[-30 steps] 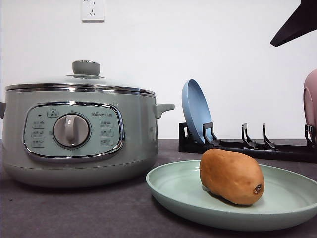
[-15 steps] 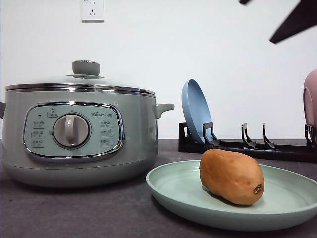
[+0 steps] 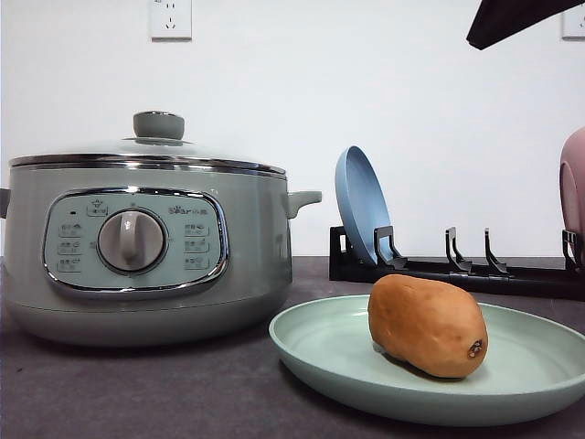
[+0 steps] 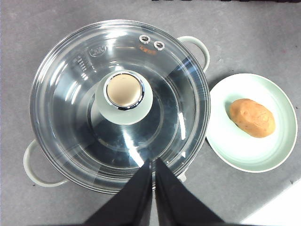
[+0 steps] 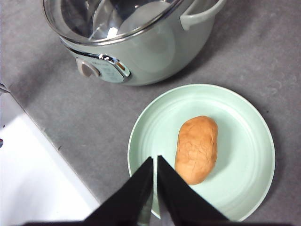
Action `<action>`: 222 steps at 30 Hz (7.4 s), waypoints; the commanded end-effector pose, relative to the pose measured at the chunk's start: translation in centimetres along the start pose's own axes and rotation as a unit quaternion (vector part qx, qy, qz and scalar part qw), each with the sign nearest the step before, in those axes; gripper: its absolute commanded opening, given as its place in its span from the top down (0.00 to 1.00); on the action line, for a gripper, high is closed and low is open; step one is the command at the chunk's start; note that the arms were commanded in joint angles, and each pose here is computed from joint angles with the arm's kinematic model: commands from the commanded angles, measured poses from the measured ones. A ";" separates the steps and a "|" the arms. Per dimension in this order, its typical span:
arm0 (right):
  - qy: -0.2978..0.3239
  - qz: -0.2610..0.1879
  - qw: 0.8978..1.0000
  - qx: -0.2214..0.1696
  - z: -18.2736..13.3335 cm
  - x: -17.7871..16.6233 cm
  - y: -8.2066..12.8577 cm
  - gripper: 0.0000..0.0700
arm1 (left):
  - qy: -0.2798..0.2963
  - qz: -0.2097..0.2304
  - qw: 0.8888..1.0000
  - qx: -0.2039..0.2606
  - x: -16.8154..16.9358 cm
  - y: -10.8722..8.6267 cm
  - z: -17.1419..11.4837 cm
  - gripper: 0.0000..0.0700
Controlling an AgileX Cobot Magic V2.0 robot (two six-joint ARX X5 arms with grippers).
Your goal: Transfer potato from steamer to green plate
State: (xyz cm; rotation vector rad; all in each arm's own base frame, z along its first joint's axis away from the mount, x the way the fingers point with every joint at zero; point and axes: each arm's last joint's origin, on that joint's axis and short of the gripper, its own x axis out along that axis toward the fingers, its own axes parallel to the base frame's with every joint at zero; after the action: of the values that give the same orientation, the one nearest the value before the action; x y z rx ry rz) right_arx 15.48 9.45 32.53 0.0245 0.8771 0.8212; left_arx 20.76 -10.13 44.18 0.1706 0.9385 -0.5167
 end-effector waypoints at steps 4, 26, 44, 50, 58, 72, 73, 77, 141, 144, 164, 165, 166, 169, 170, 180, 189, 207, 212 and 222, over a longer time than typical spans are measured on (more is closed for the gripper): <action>-0.009 0.003 1.000 -0.004 0.5 0.0 0.2 1.00 | -0.012 -0.004 1.000 0.003 -0.3 -0.2 0.4 1.00; -0.009 0.003 1.000 -0.004 0.5 0.0 0.2 1.00 | -0.434 0.175 0.884 0.021 -10.4 3.2 -3.7 1.00; -0.009 0.003 1.000 -0.004 0.5 0.0 0.2 1.00 | -0.449 0.359 0.816 -0.064 1.6 5.3 -20.5 1.00; -0.009 0.003 1.000 -0.004 0.5 0.0 0.2 1.00 | -0.416 0.355 0.834 -0.073 5.9 5.8 -23.6 1.00; -0.009 0.003 1.000 -0.004 0.5 0.0 0.2 1.00 | -0.387 0.350 0.849 -0.081 10.0 6.2 -26.7 1.00; -0.008 0.003 1.000 -0.003 0.5 0.0 0.2 1.00 | -0.358 0.343 0.864 -0.093 13.8 6.7 -29.2 1.00; -0.009 0.004 1.000 -0.004 0.5 0.0 0.2 1.00 | -0.352 0.342 0.866 -0.094 14.0 6.7 -29.3 1.00; -0.008 0.003 1.000 -0.003 0.5 0.0 0.2 1.00 | -0.341 0.339 0.871 -0.098 14.1 6.7 -29.5 1.00; -0.438 -0.394 0.807 -0.030 -17.0 1.7 -8.5 1.00 | -0.341 0.339 0.871 -0.098 14.1 6.7 -29.5 1.00; -0.415 -0.393 0.820 -0.017 -17.4 2.1 -8.6 1.00 | -0.341 0.339 0.871 -0.098 14.1 6.7 -29.5 1.00; -0.358 -0.383 0.851 0.033 -18.4 3.1 -9.1 1.00 | -0.341 0.338 0.872 -0.098 14.1 6.7 -29.5 1.00; -0.358 -0.383 0.851 0.033 -18.4 3.1 -9.1 1.00 | -0.341 0.338 0.872 -0.098 14.1 6.7 -29.5 1.00; -0.358 -0.383 0.851 0.033 -18.4 3.1 -9.1 1.00 | -0.341 0.338 0.872 -0.098 14.1 6.7 -29.5 1.00; -0.358 -0.383 0.851 0.033 -18.4 3.1 -9.1 1.00 | -0.341 0.338 0.872 -0.098 14.1 6.7 -29.5 1.00; -0.358 -0.383 0.851 0.033 -18.4 3.1 -9.1 1.00 | -0.341 0.338 0.872 -0.098 14.1 6.7 -29.5 1.00; -0.358 -0.383 0.851 0.033 -18.4 3.1 -9.1 1.00 | -0.341 0.338 0.872 -0.098 14.1 6.7 -29.5 1.00; -0.358 -0.383 0.851 0.033 -18.4 3.1 -9.1 1.00 | -0.341 0.338 0.872 -0.098 14.1 6.7 -29.5 1.00; -0.358 -0.383 0.851 0.033 -18.4 3.1 -9.1 1.00 | -0.341 0.338 0.872 -0.098 14.1 6.7 -29.5 1.00; -0.358 -0.383 0.851 0.033 -18.4 3.1 -9.1 1.00 | -0.341 0.338 0.872 -0.098 14.1 6.7 -29.5 1.00; -0.358 -0.383 0.851 0.033 -18.4 3.1 -9.1 1.00 | -0.341 0.338 0.872 -0.098 14.1 6.7 -29.5 1.00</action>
State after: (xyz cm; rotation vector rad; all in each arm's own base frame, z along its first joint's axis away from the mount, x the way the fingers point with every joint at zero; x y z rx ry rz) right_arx 9.57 -0.42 15.27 0.0172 0.1540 -0.0086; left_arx 9.39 1.26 15.69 0.1107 0.1624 0.1800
